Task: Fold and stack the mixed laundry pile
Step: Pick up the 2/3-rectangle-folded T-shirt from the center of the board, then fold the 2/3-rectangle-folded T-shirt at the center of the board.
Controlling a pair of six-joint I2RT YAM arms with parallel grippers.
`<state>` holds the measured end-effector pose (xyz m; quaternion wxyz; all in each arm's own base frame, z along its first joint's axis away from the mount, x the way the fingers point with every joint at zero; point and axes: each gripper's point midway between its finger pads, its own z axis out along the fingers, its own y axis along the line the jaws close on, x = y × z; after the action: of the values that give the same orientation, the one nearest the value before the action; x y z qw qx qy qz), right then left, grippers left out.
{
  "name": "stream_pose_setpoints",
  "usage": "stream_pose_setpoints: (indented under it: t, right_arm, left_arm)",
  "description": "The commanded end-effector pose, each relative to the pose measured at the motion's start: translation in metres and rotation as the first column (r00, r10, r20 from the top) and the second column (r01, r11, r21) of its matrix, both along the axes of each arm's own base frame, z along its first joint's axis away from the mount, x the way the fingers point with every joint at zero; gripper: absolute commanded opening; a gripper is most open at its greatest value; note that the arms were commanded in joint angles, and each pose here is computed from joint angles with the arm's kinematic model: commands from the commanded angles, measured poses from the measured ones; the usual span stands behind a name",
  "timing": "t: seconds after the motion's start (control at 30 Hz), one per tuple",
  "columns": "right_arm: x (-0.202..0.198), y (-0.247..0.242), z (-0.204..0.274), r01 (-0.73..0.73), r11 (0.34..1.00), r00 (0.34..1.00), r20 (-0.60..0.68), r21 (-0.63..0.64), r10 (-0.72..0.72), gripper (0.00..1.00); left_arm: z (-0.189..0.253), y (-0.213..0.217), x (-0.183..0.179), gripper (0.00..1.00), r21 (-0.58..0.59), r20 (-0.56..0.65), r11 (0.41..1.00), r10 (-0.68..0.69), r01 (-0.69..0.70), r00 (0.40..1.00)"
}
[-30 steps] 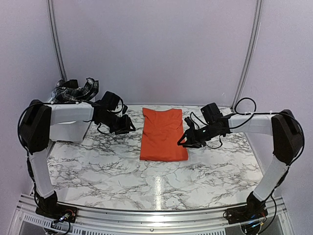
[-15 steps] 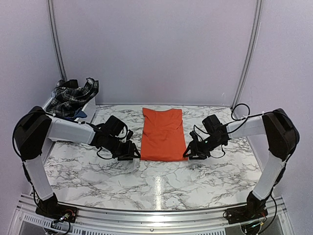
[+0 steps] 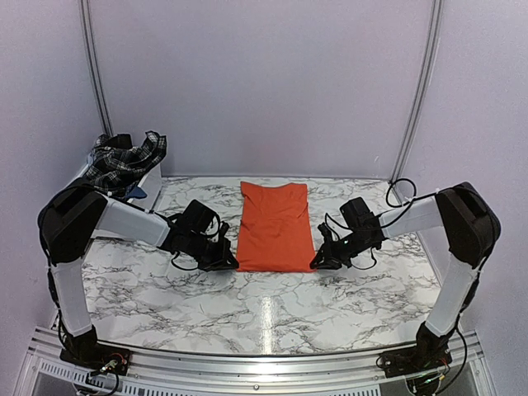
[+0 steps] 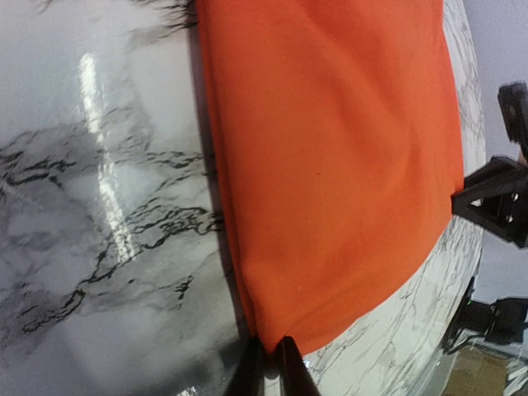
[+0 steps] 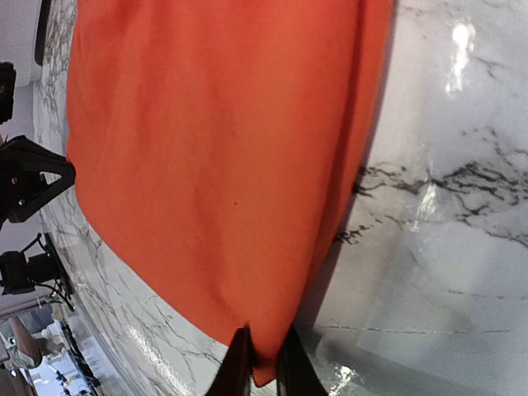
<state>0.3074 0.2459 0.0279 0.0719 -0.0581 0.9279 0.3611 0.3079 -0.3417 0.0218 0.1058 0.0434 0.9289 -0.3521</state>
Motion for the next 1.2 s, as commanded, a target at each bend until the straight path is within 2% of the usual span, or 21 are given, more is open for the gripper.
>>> stream_pose_setpoints:
  t: [0.0,0.23,0.4,0.53,0.63,0.73,0.83,1.0,1.17]
  right_arm:
    - [-0.013,0.000,-0.010,-0.016,1.000,0.999,-0.031,-0.027,0.015,0.02]
    - [-0.038,0.002,0.007,-0.048,0.998,0.999,-0.017,-0.029,0.047,0.00]
    - [-0.086,0.002,0.023,-0.070,0.997,0.997,-0.037,-0.014,0.069,0.00]
    - [-0.122,0.007,0.053,-0.057,0.997,0.998,-0.032,0.045,0.059,0.00]
    - [-0.124,0.003,0.083,-0.006,0.996,1.000,0.017,0.085,0.005,0.00]
    - [-0.107,0.001,0.103,0.023,0.996,0.997,0.075,0.082,-0.029,0.00]
    - [-0.082,0.002,0.102,0.018,0.999,0.995,0.097,0.046,-0.022,0.00]
    - [-0.019,-0.005,0.097,0.043,0.999,0.988,0.148,-0.010,-0.041,0.00]
    - [0.029,-0.009,0.068,0.046,0.997,0.988,0.147,-0.060,-0.037,0.00]
  left_arm:
    - [-0.004,0.000,-0.011,0.00,-0.003,-0.015,1.000,-0.024,0.024,1.000]
    - [0.016,0.001,-0.035,0.00,-0.011,0.019,0.999,-0.040,0.041,0.999]
    - [0.026,0.003,-0.082,0.00,-0.010,0.010,0.998,-0.065,0.066,0.998]
    - [0.055,0.003,-0.119,0.00,-0.055,0.018,0.996,-0.067,0.068,0.998]
    - [0.083,0.008,-0.126,0.00,-0.067,0.054,0.997,-0.045,0.048,0.998]
    - [0.109,0.009,-0.111,0.00,-0.064,0.119,0.998,-0.014,0.022,0.993]
    - [0.120,0.001,-0.088,0.00,-0.047,0.152,0.999,-0.012,0.019,0.988]
    - [0.114,0.000,-0.028,0.00,-0.006,0.167,0.999,0.046,-0.046,0.985]
    - [0.087,-0.001,0.018,0.00,0.052,0.162,0.997,0.051,-0.060,0.985]
